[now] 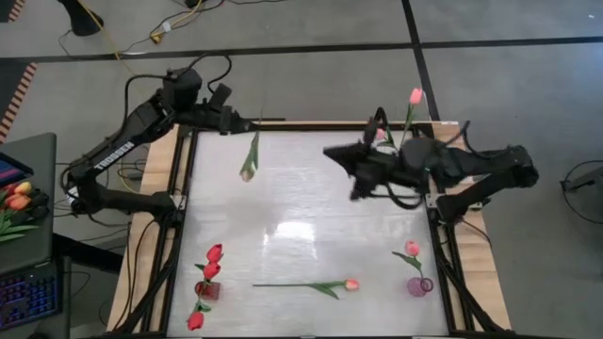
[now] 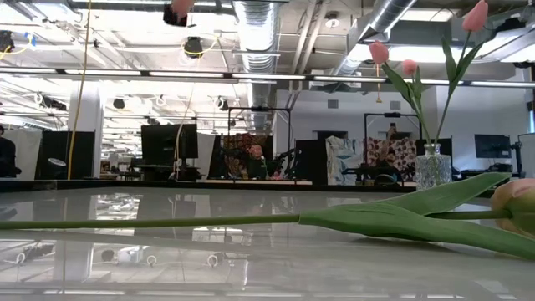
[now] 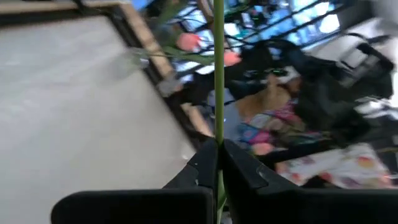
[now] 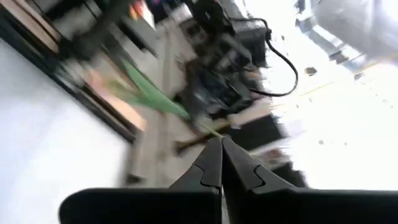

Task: Sort flowers into vase by color
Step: Put the pink flower in the pink vase

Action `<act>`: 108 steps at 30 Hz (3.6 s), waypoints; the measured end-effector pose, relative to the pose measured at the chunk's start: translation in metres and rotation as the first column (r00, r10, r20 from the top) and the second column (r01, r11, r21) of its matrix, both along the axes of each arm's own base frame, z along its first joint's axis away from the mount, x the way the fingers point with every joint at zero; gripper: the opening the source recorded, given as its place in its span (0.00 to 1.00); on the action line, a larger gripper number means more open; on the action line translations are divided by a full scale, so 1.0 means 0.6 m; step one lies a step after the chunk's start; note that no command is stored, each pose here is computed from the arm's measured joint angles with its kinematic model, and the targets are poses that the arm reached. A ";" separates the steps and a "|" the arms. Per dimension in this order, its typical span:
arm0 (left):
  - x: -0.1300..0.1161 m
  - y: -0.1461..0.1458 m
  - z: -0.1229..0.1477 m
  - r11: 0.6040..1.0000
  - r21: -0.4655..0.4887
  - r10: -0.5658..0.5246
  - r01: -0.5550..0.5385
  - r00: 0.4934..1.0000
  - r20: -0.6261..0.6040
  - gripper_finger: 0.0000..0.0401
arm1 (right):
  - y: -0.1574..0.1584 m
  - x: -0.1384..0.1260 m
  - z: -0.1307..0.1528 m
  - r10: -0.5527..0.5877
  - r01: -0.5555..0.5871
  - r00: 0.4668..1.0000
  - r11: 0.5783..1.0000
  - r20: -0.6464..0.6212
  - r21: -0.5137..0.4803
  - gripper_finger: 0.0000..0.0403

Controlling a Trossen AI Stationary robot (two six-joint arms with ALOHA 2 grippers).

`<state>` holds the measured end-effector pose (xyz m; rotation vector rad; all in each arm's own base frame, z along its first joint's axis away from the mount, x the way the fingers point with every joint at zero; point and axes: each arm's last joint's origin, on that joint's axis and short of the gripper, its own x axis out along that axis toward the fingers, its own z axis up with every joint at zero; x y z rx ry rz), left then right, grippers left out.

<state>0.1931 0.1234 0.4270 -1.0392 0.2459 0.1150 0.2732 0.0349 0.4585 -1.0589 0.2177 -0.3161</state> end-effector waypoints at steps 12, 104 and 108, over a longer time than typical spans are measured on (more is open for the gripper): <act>0.051 -0.071 0.010 0.997 -0.061 -0.045 0.048 0.998 0.049 0.00 | -0.060 0.124 -0.056 -0.193 0.084 0.972 0.813 -0.131 -0.575 0.18; 0.013 -0.075 0.007 0.986 -0.019 -0.168 0.168 0.986 0.008 0.47 | -0.036 0.159 -0.104 0.040 -0.109 0.981 0.923 -0.188 -0.370 0.04; -0.024 -0.064 0.013 0.994 0.054 -0.094 0.094 0.996 -0.007 0.49 | -0.033 0.123 -0.090 0.067 -0.100 0.979 0.981 -0.193 -0.169 0.04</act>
